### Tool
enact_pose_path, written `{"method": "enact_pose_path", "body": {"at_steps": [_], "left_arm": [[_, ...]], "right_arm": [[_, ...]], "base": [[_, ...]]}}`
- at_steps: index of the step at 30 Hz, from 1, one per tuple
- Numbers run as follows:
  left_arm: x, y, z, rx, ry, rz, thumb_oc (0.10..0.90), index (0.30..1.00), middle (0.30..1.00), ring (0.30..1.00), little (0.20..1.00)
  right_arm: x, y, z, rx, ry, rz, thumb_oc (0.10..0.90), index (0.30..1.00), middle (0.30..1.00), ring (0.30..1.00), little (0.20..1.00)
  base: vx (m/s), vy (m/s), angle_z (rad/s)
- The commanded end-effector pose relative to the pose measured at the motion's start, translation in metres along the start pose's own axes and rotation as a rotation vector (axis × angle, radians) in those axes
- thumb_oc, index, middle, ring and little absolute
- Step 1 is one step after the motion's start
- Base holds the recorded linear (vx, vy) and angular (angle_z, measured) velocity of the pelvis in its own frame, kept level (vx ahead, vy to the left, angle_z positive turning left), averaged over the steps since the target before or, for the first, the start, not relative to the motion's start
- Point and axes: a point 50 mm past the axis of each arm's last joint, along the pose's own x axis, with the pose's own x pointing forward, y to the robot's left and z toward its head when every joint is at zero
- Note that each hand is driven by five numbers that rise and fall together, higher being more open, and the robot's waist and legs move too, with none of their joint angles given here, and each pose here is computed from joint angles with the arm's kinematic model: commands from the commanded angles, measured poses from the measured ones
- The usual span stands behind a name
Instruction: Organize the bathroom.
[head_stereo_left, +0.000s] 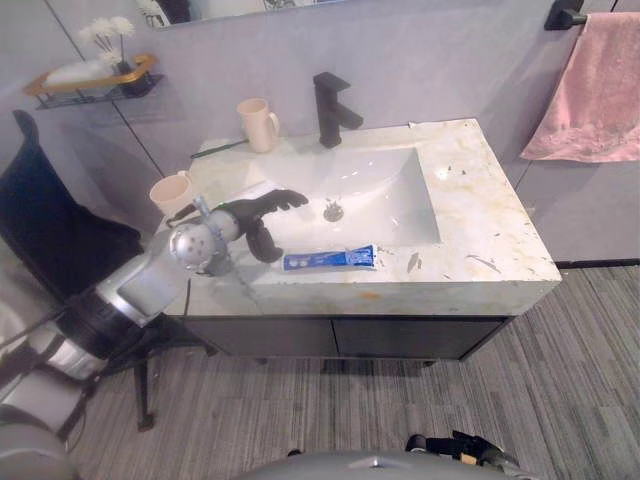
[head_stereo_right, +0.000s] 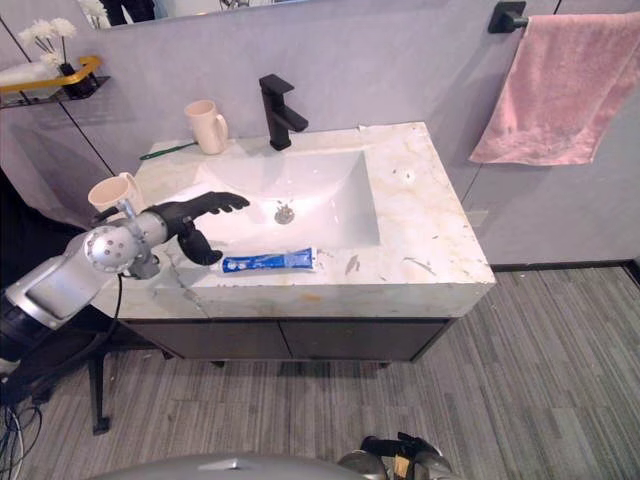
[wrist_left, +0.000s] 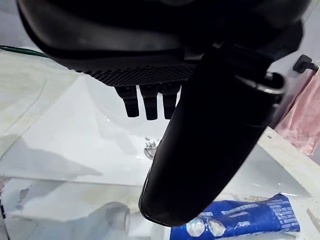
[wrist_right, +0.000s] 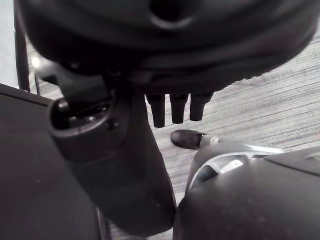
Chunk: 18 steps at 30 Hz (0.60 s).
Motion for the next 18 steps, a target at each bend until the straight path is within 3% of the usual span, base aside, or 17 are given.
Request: {"method": "enact_pose_path", "body": {"at_steps": [1, 10, 18], "left_arm": [[-0.019, 0.091, 0.032, 0.176, -0.071, 0.352, 0.8, 0.9, 0.9, 0.9, 0.9], [-0.039, 0.123, 0.041, 0.219, -0.083, 0.471, 0.8, 0.9, 0.9, 0.9, 0.9], [-0.038, 0.107, 0.037, 0.177, -0.081, 0.2, 0.8, 0.9, 0.9, 0.9, 0.9]], "right_arm": [[0.0, -0.005, 0.003, -0.052, 0.007, -0.011, 0.8, 0.9, 0.9, 0.9, 0.9], [0.0, -0.003, 0.001, -0.054, 0.013, 0.0, 0.8, 0.9, 0.9, 0.9, 0.9], [0.001, 0.001, 0.008, -0.123, 0.019, 0.009, 0.8, 0.9, 0.9, 0.9, 0.9]], "base": [[-0.01, -0.033, 0.01], [0.0, -0.011, 0.0], [-0.02, -0.03, 0.01]]}}
